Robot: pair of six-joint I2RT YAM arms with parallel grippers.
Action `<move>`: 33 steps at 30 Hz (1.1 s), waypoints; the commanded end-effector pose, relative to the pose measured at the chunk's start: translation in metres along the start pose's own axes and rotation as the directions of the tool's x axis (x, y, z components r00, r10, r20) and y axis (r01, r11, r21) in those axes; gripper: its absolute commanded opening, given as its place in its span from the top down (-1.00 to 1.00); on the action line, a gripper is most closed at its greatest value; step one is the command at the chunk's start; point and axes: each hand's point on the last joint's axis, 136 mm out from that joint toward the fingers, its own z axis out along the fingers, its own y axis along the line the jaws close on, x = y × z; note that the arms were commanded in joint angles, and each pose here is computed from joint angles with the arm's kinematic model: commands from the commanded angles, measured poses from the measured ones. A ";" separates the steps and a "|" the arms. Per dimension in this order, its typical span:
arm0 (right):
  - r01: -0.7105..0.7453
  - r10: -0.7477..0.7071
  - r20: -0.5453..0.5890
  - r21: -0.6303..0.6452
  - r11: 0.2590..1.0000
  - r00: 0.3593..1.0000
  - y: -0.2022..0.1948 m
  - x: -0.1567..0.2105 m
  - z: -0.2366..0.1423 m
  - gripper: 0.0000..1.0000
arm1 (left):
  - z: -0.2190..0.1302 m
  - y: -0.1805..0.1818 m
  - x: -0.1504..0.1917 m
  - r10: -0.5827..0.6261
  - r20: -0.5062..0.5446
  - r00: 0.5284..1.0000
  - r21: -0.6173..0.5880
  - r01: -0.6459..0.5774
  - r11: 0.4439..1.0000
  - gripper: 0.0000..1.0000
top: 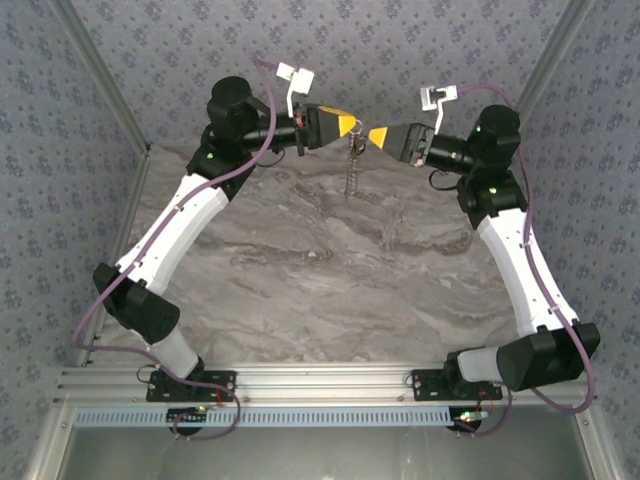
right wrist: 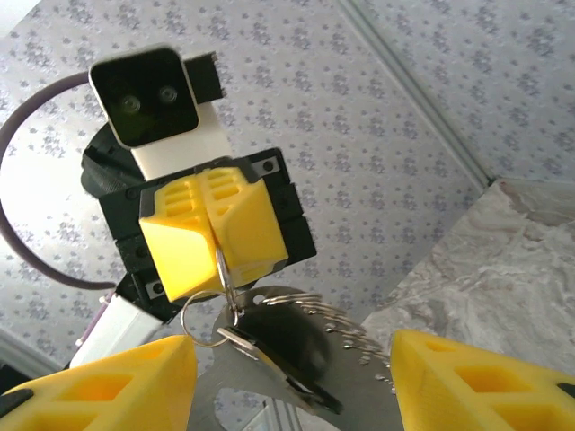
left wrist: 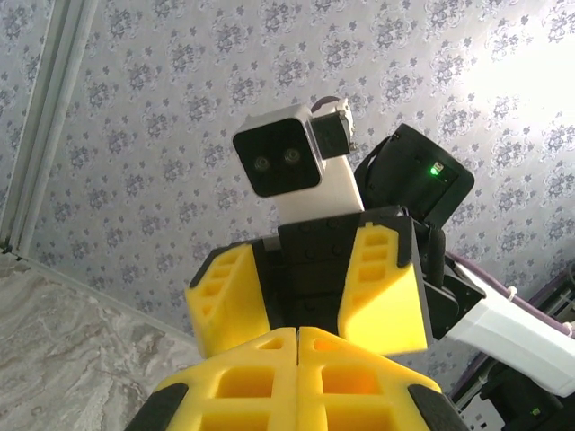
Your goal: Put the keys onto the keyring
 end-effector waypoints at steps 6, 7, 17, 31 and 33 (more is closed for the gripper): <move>0.000 -0.003 -0.034 -0.081 0.997 0.999 0.015 0.011 0.010 -0.11 | -0.008 -0.033 -0.027 0.086 0.063 0.994 0.036 -0.089 0.995 1.00; -0.003 0.000 -0.037 -0.084 0.996 0.999 0.015 0.012 0.011 -0.05 | -0.008 -0.033 -0.027 0.086 0.062 0.994 0.035 -0.088 0.995 1.00; -0.023 0.019 -0.042 -0.102 0.994 0.999 0.016 0.014 0.014 0.99 | -0.008 -0.030 -0.025 0.077 0.060 0.995 0.032 -0.079 0.996 1.00; -0.001 0.004 -0.096 0.036 0.999 0.995 0.001 0.025 -0.002 1.00 | -0.021 -0.028 -0.031 0.135 0.134 0.982 -0.064 -0.128 0.990 1.00; -0.001 0.005 -0.095 0.036 0.999 0.995 0.001 0.025 -0.001 1.00 | -0.021 -0.029 -0.032 0.134 0.138 0.981 -0.064 -0.127 0.990 1.00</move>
